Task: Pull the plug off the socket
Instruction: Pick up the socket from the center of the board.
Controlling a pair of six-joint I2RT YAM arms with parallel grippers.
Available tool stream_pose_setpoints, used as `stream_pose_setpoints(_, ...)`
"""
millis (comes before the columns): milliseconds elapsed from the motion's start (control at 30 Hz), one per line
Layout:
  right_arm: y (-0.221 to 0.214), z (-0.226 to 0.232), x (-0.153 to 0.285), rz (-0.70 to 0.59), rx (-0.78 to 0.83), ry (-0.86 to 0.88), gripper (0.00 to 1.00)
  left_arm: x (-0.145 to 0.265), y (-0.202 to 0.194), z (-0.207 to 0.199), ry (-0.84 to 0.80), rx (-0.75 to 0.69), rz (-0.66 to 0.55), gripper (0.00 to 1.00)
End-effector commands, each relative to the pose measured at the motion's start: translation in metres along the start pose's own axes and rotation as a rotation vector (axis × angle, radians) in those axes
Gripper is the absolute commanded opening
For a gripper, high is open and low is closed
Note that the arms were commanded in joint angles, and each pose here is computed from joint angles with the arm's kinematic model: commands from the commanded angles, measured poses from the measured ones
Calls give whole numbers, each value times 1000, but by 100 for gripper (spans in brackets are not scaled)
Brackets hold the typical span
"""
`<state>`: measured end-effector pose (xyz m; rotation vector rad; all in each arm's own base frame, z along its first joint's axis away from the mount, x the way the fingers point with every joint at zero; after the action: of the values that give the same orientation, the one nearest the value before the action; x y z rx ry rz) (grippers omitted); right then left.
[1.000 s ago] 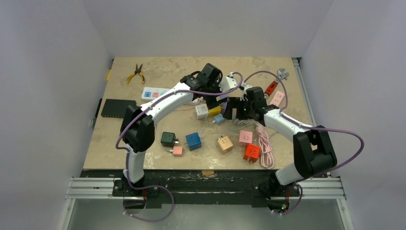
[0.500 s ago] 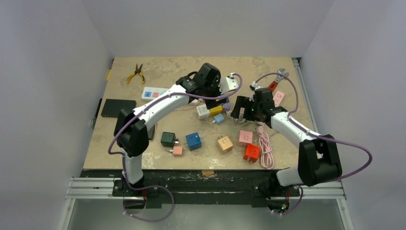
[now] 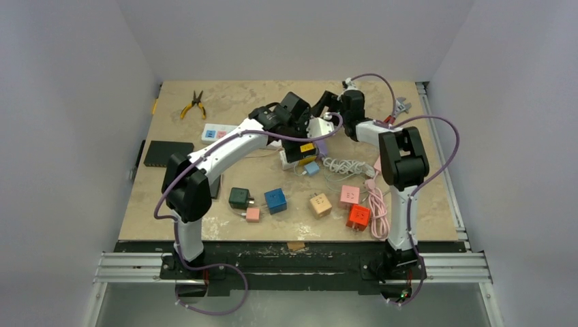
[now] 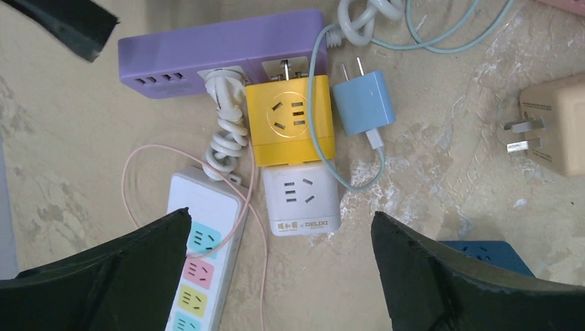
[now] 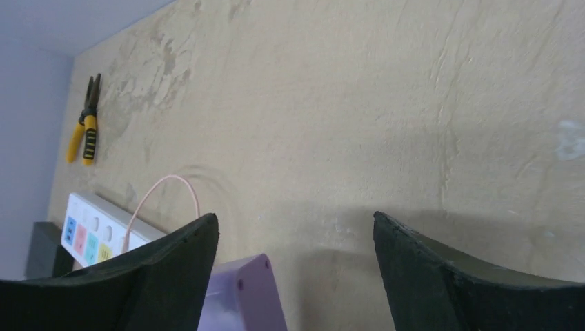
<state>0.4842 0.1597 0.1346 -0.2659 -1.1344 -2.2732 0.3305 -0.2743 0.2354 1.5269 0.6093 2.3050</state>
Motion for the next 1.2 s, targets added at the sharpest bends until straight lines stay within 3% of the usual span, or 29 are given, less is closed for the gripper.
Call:
stream_pose_setpoints(0,31,32,-11,-110,-31,336,81,24,1,19,-27,20,-79,100)
stream_pose_setpoints(200,32,42,-21,-117,-34,363,78,29,-10,13,-47,-14,-94,100)
stream_pose_setpoints(233,30,48,-24,-121,-49,383,92,31,-12,14,-42,-10,-86,100)
stream_pose_setpoints(267,27,54,-28,-123,-67,404,98,33,-12,14,-45,-5,-90,100)
stream_pose_setpoints(367,14,82,-51,-117,-123,508,99,37,-12,13,-60,-1,-104,100)
stream_pose_setpoints(533,-17,127,-75,3,-163,634,99,38,-17,23,-42,40,-82,100)
stream_pose_setpoints(600,-20,123,-68,25,-124,571,99,39,-20,24,-27,61,-69,100)
stream_pose_setpoints(800,-3,85,-14,13,181,97,99,48,-22,27,46,92,-66,100)
stream_pose_setpoints(900,6,79,10,17,215,62,99,54,-20,28,68,119,-68,100)
stream_pose_setpoints(1000,19,78,22,20,189,145,99,56,-19,27,69,125,-57,100)
stream_pose_setpoints(1167,57,106,41,-21,298,83,99,56,-19,25,75,120,-42,100)
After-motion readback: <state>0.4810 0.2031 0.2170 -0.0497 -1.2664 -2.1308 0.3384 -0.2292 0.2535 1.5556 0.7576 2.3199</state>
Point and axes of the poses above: each gripper's point midway between its finger pads, its own x axis back along the fingers, its own z axis along the line the jaws close on, y = z × x, the point moved 9 cm from there along x, back along the fingers, and after that the axes turned 3 degrees about -x, right-handed, at the moved point
